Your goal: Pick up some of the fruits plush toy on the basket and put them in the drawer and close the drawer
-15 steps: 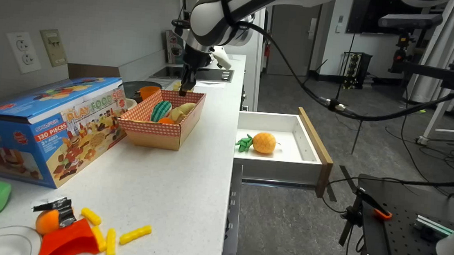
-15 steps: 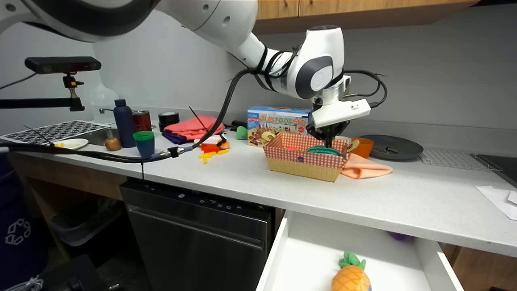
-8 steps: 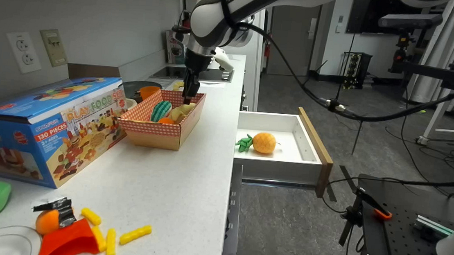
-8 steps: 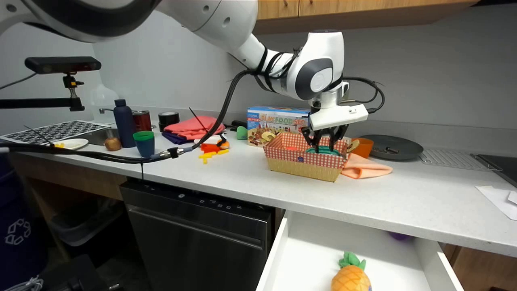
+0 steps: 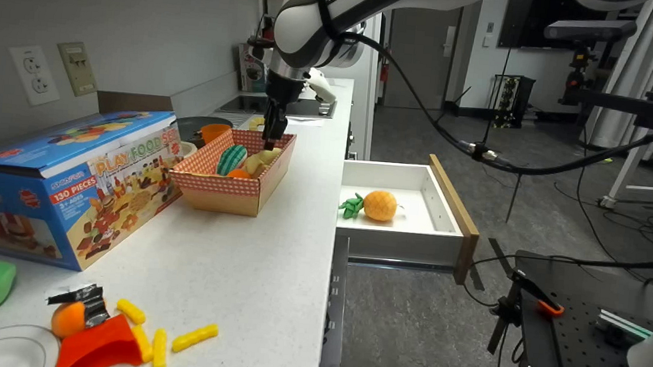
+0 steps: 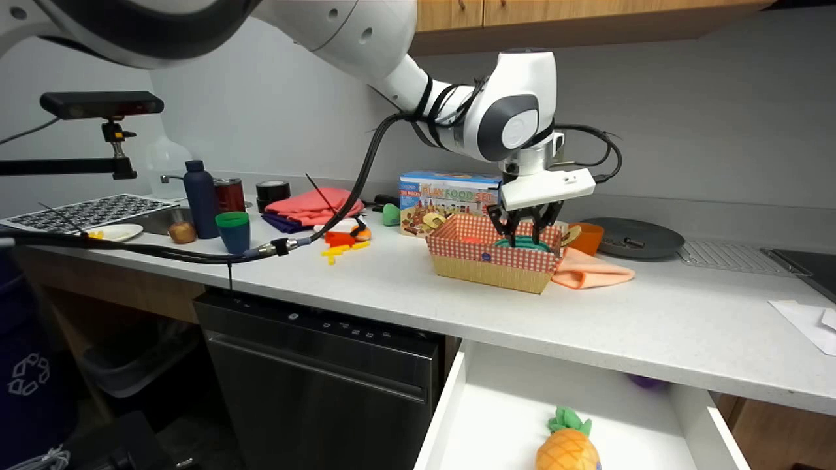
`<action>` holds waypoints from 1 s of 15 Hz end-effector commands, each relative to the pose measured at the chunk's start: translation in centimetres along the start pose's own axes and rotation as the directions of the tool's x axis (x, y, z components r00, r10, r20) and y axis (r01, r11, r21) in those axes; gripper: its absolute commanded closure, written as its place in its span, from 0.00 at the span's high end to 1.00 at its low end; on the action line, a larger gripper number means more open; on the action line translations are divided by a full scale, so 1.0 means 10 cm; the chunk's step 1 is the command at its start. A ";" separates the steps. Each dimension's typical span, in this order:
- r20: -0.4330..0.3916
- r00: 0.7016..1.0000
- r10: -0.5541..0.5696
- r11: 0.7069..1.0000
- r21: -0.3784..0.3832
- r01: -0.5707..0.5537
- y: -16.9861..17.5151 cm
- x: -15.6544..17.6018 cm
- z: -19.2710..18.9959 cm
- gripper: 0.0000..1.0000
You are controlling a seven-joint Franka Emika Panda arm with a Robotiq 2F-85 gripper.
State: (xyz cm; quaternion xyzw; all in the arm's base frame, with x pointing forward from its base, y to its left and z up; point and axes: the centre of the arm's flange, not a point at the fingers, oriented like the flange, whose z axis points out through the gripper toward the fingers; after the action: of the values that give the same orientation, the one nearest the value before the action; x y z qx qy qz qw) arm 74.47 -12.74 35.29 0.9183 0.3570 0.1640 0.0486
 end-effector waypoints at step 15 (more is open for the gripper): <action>0.084 0.991 0.101 0.992 0.064 -0.107 0.26 0.02 0.50 0.45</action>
State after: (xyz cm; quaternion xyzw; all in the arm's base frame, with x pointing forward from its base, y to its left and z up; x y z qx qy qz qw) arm 75.98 -13.62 32.63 0.9378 0.3229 0.1262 0.0196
